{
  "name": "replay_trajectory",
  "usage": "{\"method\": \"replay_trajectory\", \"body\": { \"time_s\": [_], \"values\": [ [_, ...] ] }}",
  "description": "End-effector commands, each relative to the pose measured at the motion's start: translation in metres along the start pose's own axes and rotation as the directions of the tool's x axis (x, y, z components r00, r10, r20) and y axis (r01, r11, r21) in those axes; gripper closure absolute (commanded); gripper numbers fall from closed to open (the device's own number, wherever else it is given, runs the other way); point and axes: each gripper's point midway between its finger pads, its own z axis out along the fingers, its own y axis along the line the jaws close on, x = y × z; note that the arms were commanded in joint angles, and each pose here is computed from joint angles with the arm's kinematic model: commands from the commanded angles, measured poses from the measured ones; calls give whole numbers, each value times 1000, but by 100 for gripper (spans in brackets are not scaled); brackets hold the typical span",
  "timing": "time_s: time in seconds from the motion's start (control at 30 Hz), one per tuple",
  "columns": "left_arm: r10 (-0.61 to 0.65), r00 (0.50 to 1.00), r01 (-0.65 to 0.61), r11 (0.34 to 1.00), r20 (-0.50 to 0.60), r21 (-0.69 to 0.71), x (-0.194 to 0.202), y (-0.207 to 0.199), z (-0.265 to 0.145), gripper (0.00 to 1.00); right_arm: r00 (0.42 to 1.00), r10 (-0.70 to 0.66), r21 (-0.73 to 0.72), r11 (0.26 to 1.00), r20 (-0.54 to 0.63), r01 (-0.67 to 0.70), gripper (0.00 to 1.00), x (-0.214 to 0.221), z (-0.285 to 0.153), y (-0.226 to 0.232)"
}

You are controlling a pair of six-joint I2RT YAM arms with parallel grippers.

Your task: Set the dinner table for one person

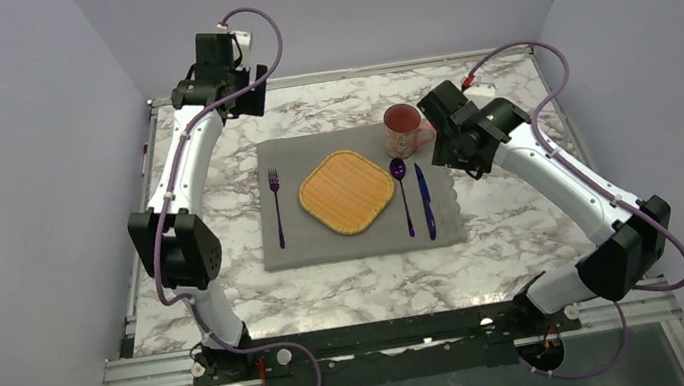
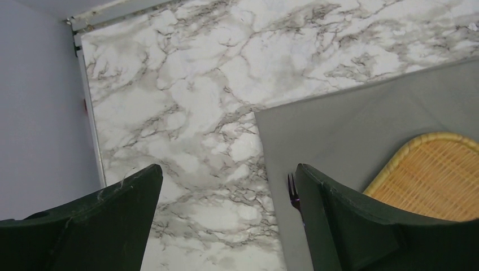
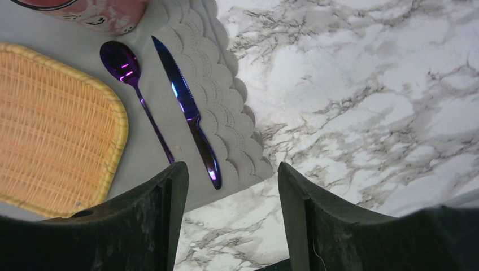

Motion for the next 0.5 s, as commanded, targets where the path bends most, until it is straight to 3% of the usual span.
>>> {"method": "replay_trajectory", "body": {
  "time_s": [0.0, 0.17, 0.47],
  "values": [
    [-50, 998, 47, 995, 30, 87, 5, -4, -13, 9, 997, -37, -24, 999, 63, 39, 31, -21, 7, 21],
    [-69, 998, 69, 993, -5, 95, 23, 2, -14, 8, 997, -38, -43, 998, 74, 41, 14, -34, 13, 31],
    [-85, 996, 85, 986, -11, 144, 35, -3, -25, 5, 997, -16, -162, 986, 78, 28, 7, -53, 16, 51]
  ]
}}
